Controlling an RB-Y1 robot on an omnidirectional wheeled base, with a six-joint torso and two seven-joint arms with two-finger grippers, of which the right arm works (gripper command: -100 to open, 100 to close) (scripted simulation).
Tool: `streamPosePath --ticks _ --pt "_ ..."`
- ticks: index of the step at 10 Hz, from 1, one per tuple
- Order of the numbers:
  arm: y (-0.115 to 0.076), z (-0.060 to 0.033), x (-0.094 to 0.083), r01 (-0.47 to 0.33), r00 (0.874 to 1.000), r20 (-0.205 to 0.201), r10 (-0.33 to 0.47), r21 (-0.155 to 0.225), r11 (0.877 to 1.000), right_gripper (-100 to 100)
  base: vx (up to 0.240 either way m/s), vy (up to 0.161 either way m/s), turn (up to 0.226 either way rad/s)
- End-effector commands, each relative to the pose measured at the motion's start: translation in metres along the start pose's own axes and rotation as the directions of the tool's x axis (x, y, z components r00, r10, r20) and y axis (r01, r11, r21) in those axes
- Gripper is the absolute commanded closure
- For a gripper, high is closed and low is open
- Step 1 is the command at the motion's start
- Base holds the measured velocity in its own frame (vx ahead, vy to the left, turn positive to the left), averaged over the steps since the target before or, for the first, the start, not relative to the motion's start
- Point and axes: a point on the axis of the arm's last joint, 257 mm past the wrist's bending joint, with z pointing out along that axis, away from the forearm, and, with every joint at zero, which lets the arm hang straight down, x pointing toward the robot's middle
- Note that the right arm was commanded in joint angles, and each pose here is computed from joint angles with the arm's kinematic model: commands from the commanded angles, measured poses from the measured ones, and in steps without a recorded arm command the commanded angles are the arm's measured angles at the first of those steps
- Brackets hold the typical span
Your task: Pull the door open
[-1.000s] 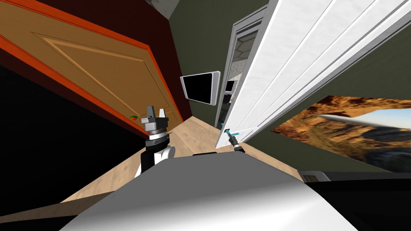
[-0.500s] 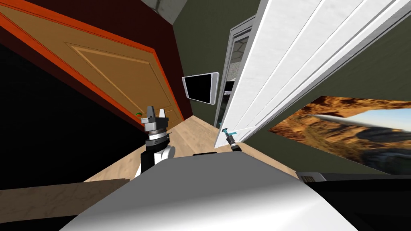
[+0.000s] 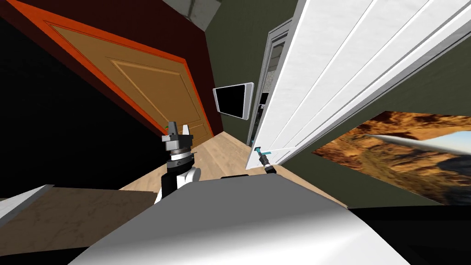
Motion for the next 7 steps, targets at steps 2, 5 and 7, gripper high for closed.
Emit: streamPosePath --ticks 2,5,7 --pt "-0.005 -0.0151 -0.017 -0.005 1.0 0.015 0.005 0.009 1.0 100 -0.16 0.002 0.223" --pt "-0.004 -0.0301 -0.042 -0.003 0.999 0.037 0.003 0.008 1.0 100 -0.21 -0.041 0.267" --pt "-0.002 -0.042 -0.06 0.0 0.999 0.054 0.0 0.005 1.0 100 -0.196 -0.07 0.218"
